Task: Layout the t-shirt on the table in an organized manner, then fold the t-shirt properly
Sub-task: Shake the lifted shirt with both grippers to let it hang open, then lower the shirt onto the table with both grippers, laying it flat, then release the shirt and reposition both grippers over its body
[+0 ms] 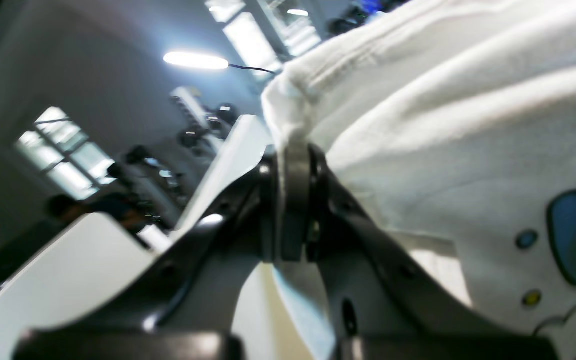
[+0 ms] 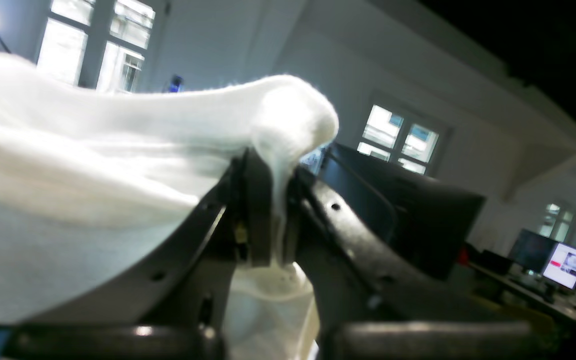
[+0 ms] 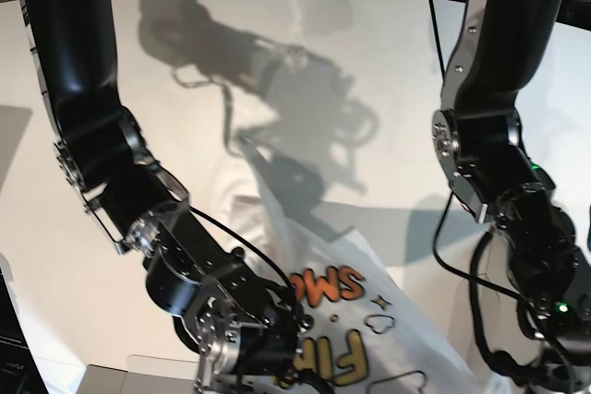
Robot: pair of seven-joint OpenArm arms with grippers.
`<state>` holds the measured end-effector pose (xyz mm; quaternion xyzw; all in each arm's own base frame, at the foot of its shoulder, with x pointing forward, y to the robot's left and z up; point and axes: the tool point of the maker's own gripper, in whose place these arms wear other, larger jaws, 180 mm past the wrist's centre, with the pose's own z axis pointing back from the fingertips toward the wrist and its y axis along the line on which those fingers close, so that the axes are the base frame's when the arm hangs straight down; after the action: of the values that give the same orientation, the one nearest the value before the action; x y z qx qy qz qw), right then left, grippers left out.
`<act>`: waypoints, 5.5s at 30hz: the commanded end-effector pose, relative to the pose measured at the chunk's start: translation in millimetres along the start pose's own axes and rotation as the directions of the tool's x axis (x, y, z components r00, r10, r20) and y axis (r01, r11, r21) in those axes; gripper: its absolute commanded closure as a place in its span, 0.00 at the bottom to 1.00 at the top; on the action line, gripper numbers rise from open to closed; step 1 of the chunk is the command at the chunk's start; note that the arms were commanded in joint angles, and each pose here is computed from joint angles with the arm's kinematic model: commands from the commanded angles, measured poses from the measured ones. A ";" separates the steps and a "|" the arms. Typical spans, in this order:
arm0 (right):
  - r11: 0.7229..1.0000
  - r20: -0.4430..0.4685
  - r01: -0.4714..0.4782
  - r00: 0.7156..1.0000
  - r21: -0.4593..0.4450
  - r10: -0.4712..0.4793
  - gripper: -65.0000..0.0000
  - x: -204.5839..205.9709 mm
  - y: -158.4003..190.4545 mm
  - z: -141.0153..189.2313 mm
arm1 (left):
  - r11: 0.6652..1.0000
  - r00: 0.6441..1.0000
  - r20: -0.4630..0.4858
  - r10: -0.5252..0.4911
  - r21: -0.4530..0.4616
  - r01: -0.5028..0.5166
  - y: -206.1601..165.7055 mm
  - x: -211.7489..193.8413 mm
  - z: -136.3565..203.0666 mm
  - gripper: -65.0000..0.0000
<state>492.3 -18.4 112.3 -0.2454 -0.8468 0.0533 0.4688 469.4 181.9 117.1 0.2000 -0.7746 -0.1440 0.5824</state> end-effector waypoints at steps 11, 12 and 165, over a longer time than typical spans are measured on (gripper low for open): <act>0.997 0.113 0.076 0.991 0.017 -0.077 1.00 86.0 34.9 -12.2 | 0.977 0.988 0.116 -0.097 0.202 0.072 94.8 58.0 16.8 0.99; 0.997 0.110 0.075 0.991 0.016 -0.076 1.00 84.9 34.8 -12.8 | 0.975 0.988 0.117 -0.100 0.210 0.073 99.2 60.6 16.9 0.99; 0.977 -0.882 0.100 0.455 0.189 0.124 1.00 -262.9 -72.6 485.4 | 0.391 0.777 0.147 0.612 -0.910 -0.135 -524.6 6.2 308.4 0.40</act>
<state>176.3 -137.2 -348.3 -0.1877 -0.4396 0.0057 0.8783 252.6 -275.6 -238.4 -0.3281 -0.7067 -0.4343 0.4519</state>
